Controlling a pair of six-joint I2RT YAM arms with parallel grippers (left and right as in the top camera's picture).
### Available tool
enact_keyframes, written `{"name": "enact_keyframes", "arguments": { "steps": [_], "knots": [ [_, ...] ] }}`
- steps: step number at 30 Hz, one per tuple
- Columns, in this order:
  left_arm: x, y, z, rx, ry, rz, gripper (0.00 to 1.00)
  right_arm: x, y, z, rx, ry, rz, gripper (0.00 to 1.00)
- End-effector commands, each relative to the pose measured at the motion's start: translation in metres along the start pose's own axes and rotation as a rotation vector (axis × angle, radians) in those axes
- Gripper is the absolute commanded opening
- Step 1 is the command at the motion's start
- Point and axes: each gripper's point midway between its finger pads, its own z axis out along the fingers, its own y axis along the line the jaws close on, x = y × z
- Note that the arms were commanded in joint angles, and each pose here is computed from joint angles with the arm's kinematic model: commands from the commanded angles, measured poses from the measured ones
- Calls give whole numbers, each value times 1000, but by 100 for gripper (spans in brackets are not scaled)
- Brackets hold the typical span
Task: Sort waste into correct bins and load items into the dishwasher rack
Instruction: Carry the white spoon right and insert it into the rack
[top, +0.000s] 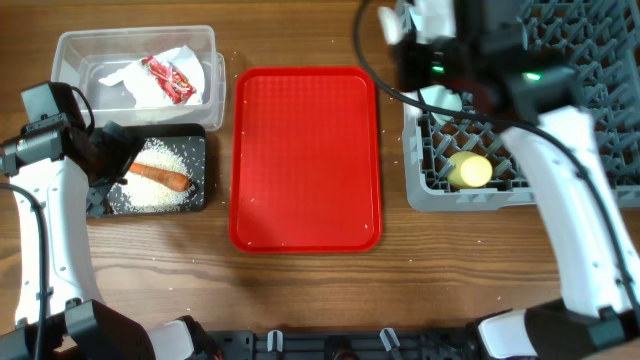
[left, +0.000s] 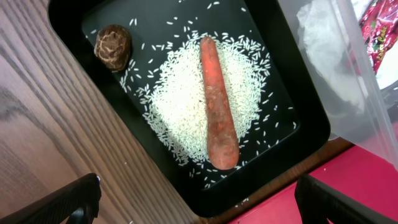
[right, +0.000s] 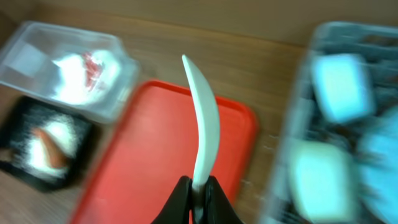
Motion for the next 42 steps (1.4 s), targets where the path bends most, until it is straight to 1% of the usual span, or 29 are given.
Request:
{"name": "enact_keyframes", "arguments": {
  "steps": [1,7,10,12,14,17,20,21,22,23,26,28,29,30,32,33,35,36,38,39,40,42],
  "knots": [
    [-2,-2,0,11,1,-8,100,21,-71,-14,219,89,-53,4],
    [-2,-2,0,11,1,-8,100,82,-144,-16,336,258,112,4],
    [-2,-2,0,12,1,-8,100,109,-168,-15,371,324,153,4],
    [-2,-2,0,11,1,-8,100,128,-196,-18,455,367,190,4],
    [-2,-2,0,11,1,-8,100,145,-217,-15,499,392,227,5],
    [-2,-2,0,12,1,-8,100,164,-233,-9,515,405,270,4],
    [-2,-2,0,12,1,-8,100,166,-243,-3,532,375,276,4],
    [-2,-2,0,11,1,-8,100,166,-244,-1,534,365,275,11],
    [-2,-2,0,11,1,-8,100,165,-245,0,534,361,274,42],
    [-2,-2,0,11,1,-8,100,164,-244,1,525,358,275,47],
    [-2,-2,0,11,1,-8,100,162,-239,5,490,346,279,50],
    [-2,-2,0,11,1,-8,100,161,-235,7,463,340,284,55],
    [-2,-2,0,11,1,-8,100,160,-231,9,437,335,287,55],
    [-2,-2,0,11,1,-8,100,159,-226,11,406,329,292,55],
    [-2,-2,0,11,1,-8,100,148,-202,12,276,286,308,56],
    [-2,-2,0,12,1,-8,100,142,-195,10,239,264,310,60],
    [-2,-2,0,11,1,-8,100,119,-161,-6,95,170,305,68],
    [-2,-2,0,11,1,-7,100,110,-147,-17,53,129,295,100],
    [-2,-2,0,11,1,-8,100,97,-121,-40,-17,59,327,100],
    [-2,-2,0,11,1,-8,100,86,-102,-58,-75,4,474,100],
    [-2,-2,0,11,1,-8,100,81,-95,-69,-88,-24,624,100],
    [-2,-2,0,12,1,-8,100,78,-91,-84,-76,-56,864,100]
  ]
}}
